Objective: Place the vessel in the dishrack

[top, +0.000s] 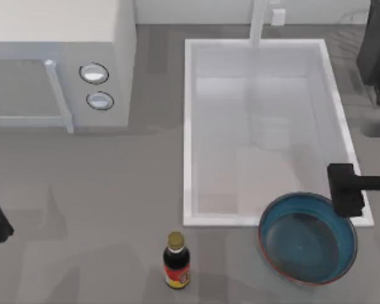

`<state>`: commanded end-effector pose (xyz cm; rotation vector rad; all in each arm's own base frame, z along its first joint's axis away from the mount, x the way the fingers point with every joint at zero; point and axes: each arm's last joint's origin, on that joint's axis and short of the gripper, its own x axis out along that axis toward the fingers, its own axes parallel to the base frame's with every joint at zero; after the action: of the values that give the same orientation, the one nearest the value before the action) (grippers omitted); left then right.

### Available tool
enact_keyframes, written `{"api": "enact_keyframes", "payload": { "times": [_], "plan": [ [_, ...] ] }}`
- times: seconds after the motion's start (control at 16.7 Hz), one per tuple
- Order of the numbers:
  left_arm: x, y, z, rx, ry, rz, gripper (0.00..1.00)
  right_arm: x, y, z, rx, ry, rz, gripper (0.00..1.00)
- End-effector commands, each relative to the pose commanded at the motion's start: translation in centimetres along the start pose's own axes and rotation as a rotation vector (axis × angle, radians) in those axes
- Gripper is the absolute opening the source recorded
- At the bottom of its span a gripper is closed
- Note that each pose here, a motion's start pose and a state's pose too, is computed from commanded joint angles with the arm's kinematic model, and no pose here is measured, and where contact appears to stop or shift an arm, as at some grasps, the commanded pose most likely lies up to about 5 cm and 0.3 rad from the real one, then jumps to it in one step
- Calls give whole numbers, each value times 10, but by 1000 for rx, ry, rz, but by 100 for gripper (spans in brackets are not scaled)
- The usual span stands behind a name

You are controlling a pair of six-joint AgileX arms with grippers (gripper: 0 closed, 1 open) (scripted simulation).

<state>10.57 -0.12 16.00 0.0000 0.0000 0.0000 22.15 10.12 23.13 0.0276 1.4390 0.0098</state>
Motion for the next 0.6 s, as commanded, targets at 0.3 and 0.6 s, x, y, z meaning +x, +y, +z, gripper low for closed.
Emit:
{"api": "enact_keyframes", "payload": {
  "times": [0.3, 0.6],
  "plan": [
    [0, 0, 0, 0, 0, 0, 100, 1, 10, 8, -2, 52, -26, 100],
    [0, 0, 0, 0, 0, 0, 100, 6, 9, 8, 0, 53, -26, 100]
  ]
}}
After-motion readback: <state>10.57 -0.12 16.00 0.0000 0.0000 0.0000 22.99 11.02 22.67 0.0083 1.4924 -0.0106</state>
